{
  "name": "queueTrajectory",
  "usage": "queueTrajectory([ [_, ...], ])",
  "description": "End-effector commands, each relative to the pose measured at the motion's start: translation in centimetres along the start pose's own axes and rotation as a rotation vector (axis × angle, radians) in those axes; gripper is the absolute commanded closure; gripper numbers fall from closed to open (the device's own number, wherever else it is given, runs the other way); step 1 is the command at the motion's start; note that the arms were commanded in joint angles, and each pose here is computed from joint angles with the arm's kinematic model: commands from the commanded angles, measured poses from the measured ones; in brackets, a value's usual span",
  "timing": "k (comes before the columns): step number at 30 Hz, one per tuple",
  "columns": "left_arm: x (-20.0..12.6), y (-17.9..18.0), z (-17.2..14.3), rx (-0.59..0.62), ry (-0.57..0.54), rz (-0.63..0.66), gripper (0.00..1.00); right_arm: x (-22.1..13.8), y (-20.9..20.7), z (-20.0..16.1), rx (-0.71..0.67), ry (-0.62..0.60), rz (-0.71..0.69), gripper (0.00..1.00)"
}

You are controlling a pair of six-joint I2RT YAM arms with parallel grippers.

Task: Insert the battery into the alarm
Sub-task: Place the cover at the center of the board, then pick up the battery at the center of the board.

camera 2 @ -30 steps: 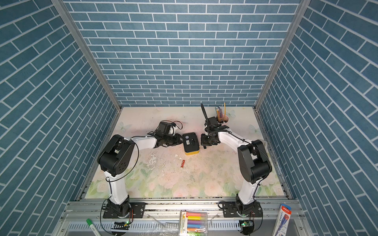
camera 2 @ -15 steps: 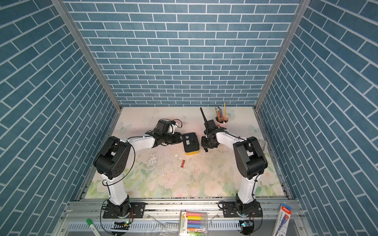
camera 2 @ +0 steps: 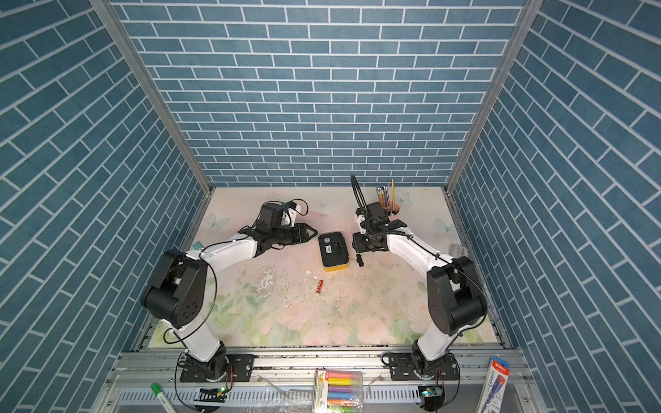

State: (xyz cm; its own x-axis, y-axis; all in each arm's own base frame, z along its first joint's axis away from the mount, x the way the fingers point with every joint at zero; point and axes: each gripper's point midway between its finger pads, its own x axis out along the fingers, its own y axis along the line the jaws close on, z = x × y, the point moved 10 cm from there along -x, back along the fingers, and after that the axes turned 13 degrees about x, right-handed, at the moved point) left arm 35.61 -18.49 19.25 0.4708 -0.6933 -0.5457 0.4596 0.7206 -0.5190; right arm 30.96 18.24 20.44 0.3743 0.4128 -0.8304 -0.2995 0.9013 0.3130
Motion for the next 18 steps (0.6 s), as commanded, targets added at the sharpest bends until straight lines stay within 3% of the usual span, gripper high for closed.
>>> queueTrajectory([
  [1,-2.0,1.4,-0.4,-0.044,-0.016,0.017,0.47,-0.2,1.4,-2.3,-0.361,0.029,0.065,0.60],
  [3,-3.3,2.7,-0.6,-0.085,-0.038,0.034,0.46,-0.1,2.2,-2.8,-0.514,-0.013,0.091,0.61],
  [11,-6.3,5.5,-1.5,-0.190,-0.111,0.064,0.46,1.4,6.8,-5.1,-1.124,-0.017,0.485,0.67],
  [18,-7.1,5.8,-2.2,-0.206,-0.113,0.076,0.46,4.8,9.1,-6.1,-1.351,0.118,0.568,0.67],
])
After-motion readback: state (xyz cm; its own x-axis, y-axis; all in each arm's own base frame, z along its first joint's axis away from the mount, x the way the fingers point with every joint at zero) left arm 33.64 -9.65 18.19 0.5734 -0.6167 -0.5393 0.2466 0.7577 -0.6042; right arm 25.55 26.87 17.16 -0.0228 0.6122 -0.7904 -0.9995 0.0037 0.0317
